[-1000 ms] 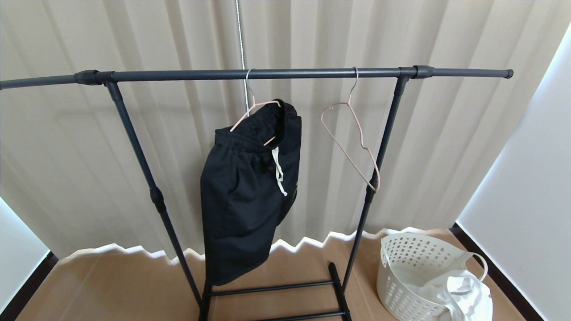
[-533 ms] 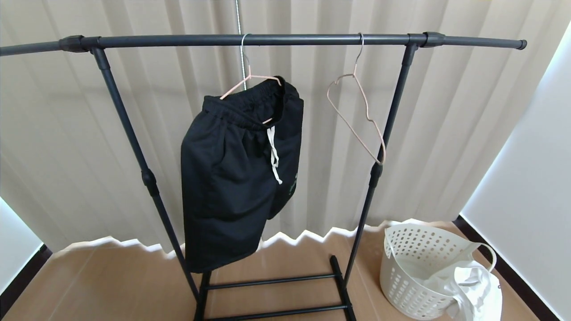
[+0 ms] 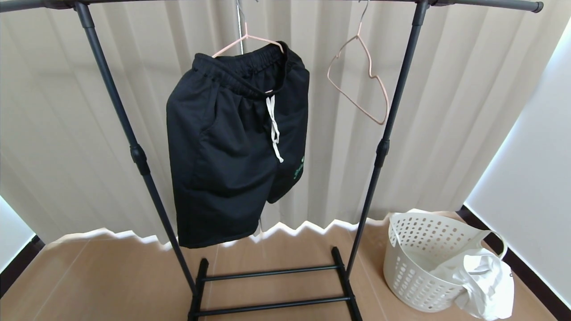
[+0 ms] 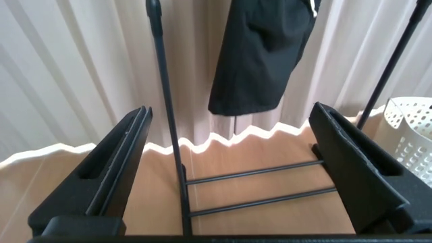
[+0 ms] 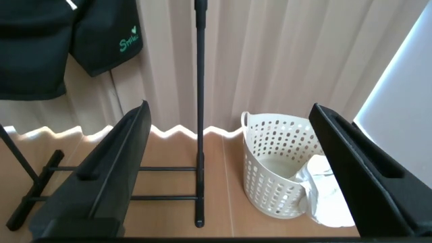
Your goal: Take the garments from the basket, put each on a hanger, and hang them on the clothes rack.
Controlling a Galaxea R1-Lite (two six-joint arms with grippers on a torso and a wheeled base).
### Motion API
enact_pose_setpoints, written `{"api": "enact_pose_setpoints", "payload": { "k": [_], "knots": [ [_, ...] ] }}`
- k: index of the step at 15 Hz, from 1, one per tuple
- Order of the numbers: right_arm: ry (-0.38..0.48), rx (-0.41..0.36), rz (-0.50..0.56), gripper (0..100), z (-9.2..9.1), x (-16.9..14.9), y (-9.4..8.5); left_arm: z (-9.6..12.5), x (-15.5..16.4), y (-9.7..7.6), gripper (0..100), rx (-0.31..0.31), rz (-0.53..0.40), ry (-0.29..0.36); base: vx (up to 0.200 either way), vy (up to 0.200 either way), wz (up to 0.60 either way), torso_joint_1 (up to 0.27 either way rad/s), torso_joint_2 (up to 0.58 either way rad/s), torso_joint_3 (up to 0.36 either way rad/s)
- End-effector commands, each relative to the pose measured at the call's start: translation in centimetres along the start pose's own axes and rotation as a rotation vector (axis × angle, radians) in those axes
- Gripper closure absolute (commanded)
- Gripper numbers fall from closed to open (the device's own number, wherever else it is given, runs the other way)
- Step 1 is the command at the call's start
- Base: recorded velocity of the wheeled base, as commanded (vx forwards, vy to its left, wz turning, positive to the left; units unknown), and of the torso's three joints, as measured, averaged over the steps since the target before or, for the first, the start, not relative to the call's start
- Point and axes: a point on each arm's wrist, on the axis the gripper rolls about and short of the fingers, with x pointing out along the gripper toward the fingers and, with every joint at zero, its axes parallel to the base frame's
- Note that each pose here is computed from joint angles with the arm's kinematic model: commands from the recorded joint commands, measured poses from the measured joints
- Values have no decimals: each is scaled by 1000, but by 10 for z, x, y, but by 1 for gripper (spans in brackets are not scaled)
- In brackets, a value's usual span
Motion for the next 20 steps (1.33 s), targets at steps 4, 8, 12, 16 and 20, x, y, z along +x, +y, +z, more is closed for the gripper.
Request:
{"api": "enact_pose_setpoints", "payload": {
  "k": [4, 8, 12, 16, 20],
  "knots": [
    [1, 0, 2, 0, 0, 0, 0, 0, 0, 0, 0, -2, 0, 1, 0, 0, 0, -90, 458, 366],
    [1, 3, 1, 0, 0, 0, 0, 0, 0, 0, 0, -2, 0, 1, 0, 0, 0, -43, 443, 392],
    [1, 3, 1, 0, 0, 0, 0, 0, 0, 0, 0, -2, 0, 1, 0, 0, 0, -11, 170, 157],
    [1, 3, 1, 0, 0, 0, 0, 0, 0, 0, 0, -2, 0, 1, 0, 0, -300, 0, 5, 2],
    [1, 2, 1, 0, 0, 0, 0, 0, 0, 0, 0, -2, 0, 1, 0, 0, -300, 1, 1, 4]
  ]
}}
